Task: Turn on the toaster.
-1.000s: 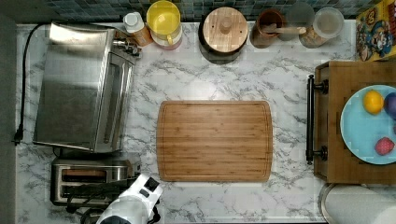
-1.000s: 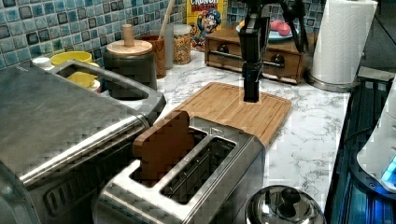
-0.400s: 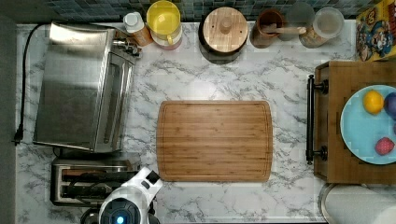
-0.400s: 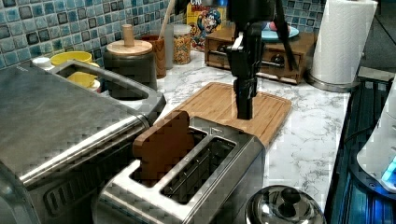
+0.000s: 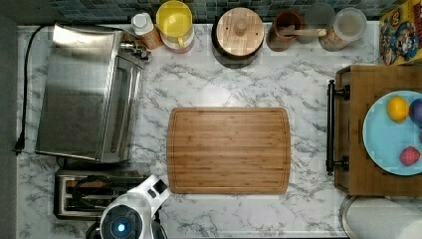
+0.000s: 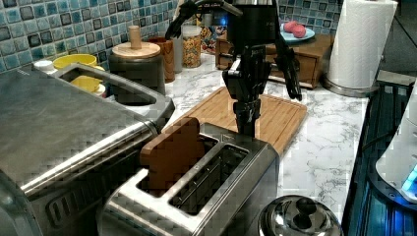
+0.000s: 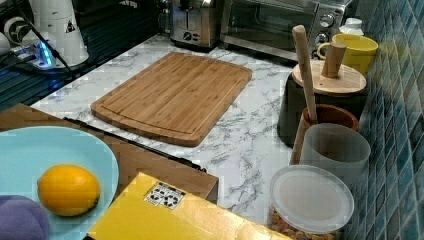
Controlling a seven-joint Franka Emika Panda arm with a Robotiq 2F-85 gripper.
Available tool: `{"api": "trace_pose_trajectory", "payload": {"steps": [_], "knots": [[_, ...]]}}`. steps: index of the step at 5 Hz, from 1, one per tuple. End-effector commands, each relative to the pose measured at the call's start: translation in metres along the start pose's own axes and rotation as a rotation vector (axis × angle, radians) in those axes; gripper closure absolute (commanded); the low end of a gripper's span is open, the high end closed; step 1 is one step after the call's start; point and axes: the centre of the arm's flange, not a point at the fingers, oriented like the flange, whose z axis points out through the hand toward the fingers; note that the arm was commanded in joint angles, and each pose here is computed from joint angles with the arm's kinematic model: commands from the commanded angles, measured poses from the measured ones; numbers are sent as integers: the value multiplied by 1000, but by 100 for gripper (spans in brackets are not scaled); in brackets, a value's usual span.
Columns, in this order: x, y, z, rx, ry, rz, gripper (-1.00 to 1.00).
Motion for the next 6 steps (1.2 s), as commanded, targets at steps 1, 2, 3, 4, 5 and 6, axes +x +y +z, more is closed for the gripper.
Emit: {"api": "trace_pose_trajectory", "payload": {"steps": [1, 2, 3, 4, 5, 6], "knots": [[51, 27, -35, 13, 81, 199, 100], [54, 36, -18, 3, 12, 207, 100], [38, 21, -11, 37, -45, 125, 100], [24, 12, 1, 42, -116, 79, 100], [14, 8, 14, 55, -161, 60, 100], [14, 6, 31, 54, -185, 95, 100]]}}
